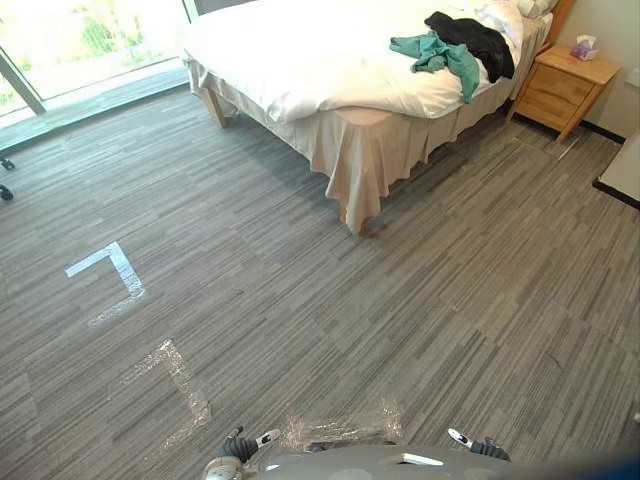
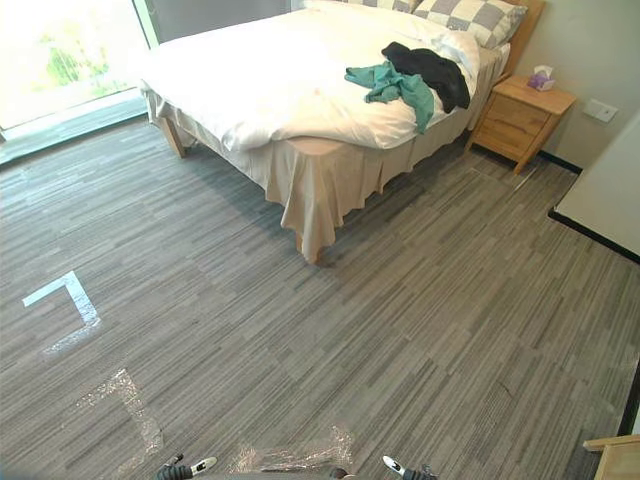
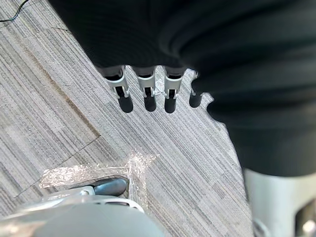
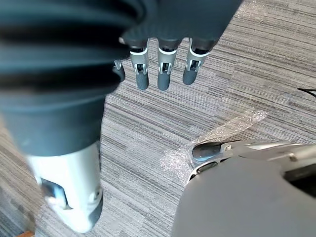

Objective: Tidy the bed and pick cloth on bed and put in laundry

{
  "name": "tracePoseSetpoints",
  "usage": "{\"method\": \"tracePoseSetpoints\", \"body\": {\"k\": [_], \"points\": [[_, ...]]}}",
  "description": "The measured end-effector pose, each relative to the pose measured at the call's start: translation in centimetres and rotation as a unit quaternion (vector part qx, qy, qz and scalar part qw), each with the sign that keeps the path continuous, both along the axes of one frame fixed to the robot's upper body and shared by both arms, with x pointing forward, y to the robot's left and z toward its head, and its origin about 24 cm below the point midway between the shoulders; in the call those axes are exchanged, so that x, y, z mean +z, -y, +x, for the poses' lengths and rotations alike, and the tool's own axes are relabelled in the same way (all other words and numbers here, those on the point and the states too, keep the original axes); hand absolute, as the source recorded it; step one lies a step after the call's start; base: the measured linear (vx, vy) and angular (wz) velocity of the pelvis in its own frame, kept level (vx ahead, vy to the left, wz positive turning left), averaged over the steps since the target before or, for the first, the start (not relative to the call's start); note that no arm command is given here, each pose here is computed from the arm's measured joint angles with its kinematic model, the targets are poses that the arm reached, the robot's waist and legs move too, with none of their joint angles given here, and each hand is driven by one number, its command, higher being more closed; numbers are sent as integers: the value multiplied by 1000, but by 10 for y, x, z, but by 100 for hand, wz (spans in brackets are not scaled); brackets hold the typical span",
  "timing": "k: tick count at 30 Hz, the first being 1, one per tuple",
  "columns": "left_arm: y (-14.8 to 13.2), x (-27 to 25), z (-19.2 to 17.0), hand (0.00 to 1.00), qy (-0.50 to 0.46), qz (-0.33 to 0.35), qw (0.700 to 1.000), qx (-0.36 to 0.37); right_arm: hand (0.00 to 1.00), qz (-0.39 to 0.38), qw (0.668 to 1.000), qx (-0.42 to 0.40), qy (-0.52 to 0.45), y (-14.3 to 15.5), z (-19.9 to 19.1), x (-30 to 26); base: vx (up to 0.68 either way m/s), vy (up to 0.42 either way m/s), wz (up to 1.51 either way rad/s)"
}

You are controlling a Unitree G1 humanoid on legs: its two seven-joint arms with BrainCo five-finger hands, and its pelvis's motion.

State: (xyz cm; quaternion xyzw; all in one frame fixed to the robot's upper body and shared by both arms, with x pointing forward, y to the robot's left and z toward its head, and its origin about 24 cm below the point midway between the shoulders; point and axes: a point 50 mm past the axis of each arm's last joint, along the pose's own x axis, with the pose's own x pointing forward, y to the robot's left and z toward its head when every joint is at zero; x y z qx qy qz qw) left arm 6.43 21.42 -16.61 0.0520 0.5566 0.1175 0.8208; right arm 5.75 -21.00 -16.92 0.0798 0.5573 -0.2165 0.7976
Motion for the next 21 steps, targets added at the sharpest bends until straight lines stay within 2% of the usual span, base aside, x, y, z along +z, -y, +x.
{"method": "tracePoseSetpoints", "body": {"k": [6,11,16,18,21], "points": [[-3,2,10,0,11,8,1000,-2,0,5,998,-56,15,-1,2,1,-14,-24,-50],[-9,4,15,0,17,13,1000,3,0,14,994,-110,-9,-4,-14,-3,55,-68,-26],[-5,7,32,0,36,8,999,3,0,14,993,-114,-10,0,-12,-2,252,-304,-7],[8,8,46,0,61,-9,998,2,0,13,993,-121,1,3,-2,-1,236,-292,4],[22,5,41,0,60,-30,997,25,0,8,992,-123,5,8,-2,0,228,-291,-20]]}}
